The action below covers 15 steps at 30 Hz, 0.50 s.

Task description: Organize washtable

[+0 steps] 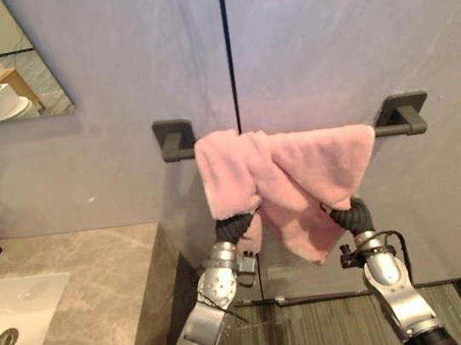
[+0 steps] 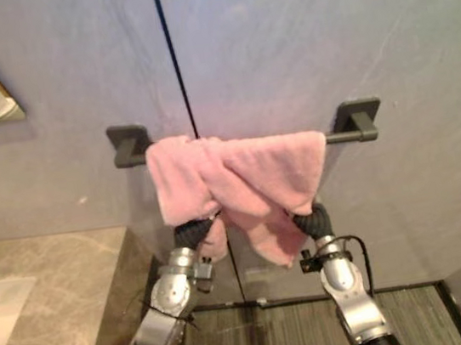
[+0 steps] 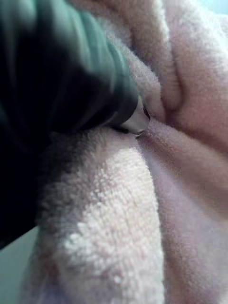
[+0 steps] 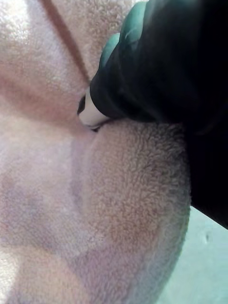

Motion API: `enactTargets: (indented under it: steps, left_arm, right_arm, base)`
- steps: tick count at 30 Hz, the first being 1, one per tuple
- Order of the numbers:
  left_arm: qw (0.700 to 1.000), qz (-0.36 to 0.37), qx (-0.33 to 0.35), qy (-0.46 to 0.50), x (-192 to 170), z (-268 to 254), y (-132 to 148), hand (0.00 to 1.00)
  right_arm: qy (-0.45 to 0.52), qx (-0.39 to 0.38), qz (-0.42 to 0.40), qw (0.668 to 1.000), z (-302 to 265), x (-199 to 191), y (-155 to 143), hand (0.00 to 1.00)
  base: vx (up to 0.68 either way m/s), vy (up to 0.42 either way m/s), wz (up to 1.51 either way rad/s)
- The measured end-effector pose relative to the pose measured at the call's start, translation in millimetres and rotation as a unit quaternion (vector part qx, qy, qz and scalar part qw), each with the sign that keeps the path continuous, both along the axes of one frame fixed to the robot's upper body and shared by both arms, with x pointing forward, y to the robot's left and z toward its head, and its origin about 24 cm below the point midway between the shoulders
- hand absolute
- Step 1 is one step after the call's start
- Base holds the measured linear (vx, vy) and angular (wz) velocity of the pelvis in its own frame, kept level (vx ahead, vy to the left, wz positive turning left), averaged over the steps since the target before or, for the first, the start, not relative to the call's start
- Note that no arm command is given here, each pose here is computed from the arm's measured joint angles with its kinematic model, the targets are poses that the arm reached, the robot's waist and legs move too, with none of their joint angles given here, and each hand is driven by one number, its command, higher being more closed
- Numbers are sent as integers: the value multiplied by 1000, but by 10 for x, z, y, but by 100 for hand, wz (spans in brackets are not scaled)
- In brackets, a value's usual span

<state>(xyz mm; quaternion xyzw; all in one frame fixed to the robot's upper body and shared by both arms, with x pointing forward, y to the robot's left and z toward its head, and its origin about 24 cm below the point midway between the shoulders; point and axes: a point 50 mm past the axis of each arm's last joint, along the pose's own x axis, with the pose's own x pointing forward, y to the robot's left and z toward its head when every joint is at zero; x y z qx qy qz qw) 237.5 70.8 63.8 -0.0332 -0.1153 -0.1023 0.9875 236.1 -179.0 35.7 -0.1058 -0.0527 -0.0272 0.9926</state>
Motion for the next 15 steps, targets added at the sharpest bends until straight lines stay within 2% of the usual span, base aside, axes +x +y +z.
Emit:
enactTargets:
  steps: [15]
  left_arm:
    - [1000, -13, -17, -18, 49, 111, -108, 100]
  right_arm:
    - [-6, 9, -25, 1000, 21, 3, -80, 100]
  base:
    - [-2, 1, -2]
